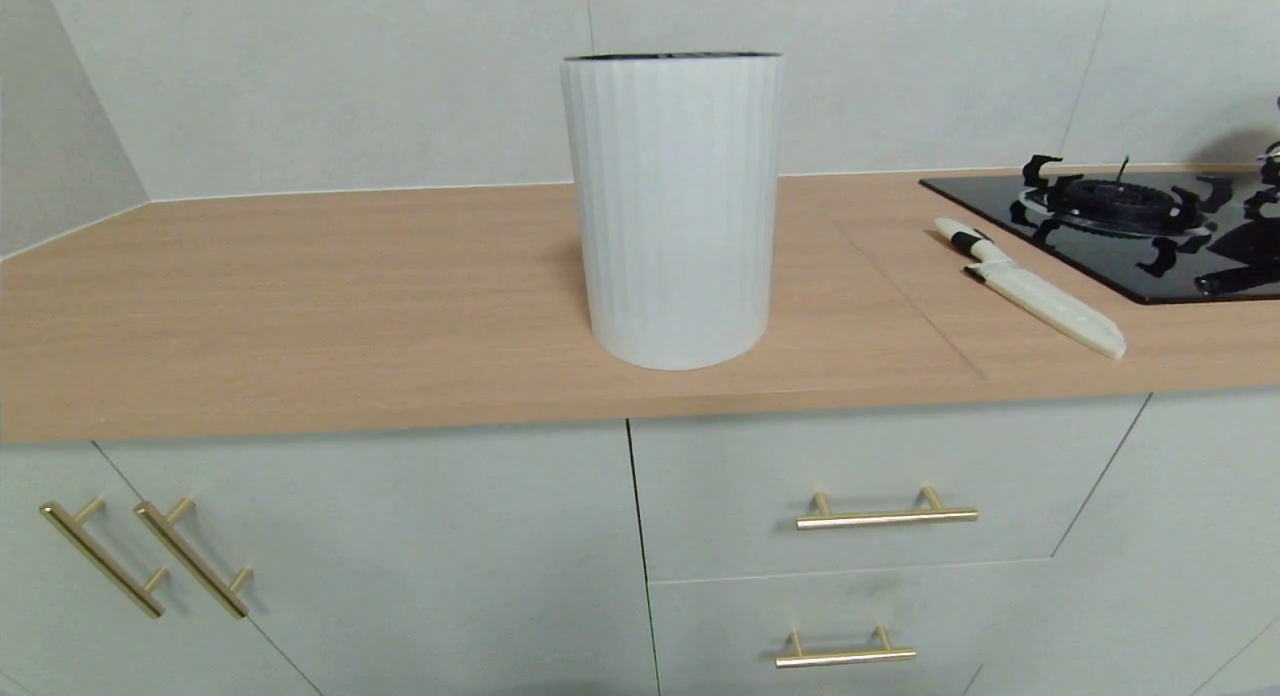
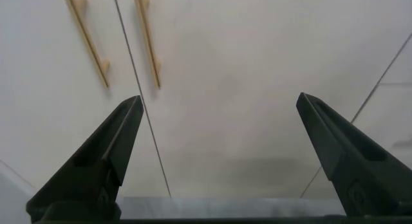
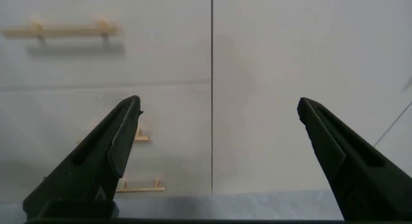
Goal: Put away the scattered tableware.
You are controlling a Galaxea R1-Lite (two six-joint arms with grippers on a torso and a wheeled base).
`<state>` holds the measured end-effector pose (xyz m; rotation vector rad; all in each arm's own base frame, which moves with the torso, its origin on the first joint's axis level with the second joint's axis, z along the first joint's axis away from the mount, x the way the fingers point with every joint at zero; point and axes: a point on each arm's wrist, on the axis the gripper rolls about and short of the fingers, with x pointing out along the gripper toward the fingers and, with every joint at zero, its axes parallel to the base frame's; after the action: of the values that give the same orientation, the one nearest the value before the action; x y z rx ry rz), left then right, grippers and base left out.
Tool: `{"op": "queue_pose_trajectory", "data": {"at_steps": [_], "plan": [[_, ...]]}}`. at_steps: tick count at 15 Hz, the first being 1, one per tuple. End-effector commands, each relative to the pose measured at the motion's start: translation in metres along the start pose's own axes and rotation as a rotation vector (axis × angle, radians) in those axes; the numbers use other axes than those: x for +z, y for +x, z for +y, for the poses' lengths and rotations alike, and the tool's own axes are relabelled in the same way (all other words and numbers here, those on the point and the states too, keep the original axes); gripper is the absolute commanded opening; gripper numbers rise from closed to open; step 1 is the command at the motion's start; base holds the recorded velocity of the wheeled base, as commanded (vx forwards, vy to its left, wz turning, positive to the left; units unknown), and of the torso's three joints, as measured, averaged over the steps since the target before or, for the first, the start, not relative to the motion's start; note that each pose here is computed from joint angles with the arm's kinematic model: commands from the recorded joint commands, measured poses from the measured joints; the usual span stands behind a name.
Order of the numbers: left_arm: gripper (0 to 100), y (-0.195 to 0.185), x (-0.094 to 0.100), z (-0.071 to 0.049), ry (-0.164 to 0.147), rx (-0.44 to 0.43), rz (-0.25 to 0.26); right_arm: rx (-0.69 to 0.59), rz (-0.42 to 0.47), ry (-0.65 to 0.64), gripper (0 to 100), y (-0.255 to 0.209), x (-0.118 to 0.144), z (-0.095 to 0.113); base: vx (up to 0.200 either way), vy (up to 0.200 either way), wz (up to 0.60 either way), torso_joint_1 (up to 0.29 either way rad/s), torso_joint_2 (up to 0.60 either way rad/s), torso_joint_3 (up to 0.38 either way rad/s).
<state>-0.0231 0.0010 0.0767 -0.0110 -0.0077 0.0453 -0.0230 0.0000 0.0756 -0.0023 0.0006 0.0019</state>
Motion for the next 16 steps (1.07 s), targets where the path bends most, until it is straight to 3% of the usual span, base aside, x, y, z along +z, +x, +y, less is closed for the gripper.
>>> {"op": "queue_pose_trajectory", "data": {"at_steps": [1, 16], "plan": [[100, 0.0001, -0.0005, 0.0, -0.001, 0.001, 0.003, 0.0, 0.001, -0.001, 100, 0.0001, 0.0, 0.0, 0.0, 0.0, 0.0, 0.071, -0.53, -0.354], [100, 0.0001, -0.0005, 0.0, -0.001, 0.001, 0.003, 0.0, 0.001, -0.002, 100, 0.0001, 0.0, 0.0, 0.0, 0.0, 0.0, 0.159, -0.48, -0.317]]}}
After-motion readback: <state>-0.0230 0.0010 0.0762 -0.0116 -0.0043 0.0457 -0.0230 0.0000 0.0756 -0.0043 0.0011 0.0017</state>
